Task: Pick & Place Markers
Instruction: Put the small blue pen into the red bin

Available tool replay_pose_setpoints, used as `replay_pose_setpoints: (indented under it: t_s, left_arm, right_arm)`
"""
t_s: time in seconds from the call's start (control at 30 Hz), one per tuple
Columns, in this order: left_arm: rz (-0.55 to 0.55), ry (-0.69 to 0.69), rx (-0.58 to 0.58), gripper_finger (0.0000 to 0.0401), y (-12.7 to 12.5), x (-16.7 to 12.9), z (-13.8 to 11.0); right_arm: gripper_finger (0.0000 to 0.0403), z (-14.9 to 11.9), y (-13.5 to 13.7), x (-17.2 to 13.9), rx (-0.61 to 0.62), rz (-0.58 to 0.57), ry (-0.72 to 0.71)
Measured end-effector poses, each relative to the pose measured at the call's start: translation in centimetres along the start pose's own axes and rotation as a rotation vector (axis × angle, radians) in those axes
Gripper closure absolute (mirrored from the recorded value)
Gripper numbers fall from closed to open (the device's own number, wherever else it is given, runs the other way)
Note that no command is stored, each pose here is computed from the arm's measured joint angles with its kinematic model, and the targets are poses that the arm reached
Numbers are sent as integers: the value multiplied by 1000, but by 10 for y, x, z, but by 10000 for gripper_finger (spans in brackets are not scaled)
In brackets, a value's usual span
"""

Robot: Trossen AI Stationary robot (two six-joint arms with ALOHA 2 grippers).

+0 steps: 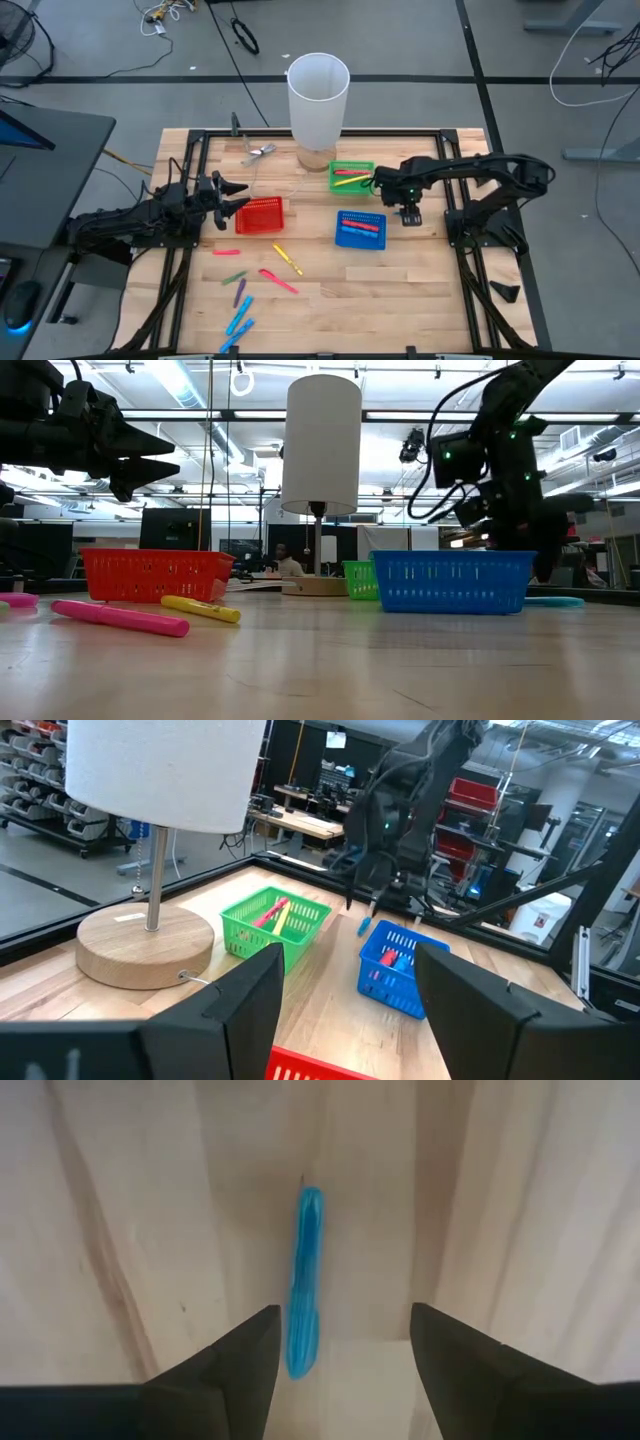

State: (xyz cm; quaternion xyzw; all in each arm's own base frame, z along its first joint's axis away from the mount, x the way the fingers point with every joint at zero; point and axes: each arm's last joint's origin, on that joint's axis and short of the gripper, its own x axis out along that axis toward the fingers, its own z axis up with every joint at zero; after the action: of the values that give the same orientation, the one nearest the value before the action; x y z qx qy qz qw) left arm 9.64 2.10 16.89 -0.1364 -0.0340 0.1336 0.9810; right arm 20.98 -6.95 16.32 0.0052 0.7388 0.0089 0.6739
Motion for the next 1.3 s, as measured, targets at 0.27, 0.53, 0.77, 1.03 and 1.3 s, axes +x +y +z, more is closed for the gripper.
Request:
replay_pose_setpoints:
  t_s: [0.27,0.53,0.77,1.03,1.3]
  left_arm:
    - [0,0,0,169,0,0,0]
    - [-1,0,0,169,0,0,0]
    - [-1,0,0,169,0,0,0]
    - [-1,0,0,169,0,0,0]
    - [-1,0,0,169,0,0,0]
  right_arm:
    - [179,9,-2,17,6,18,54]
    - [179,18,4,31,42,4,75]
    - [213,17,11,38,36,-2,85]
    - [345,18,12,39,90,22,73]
    - [382,17,13,37,119,29,65]
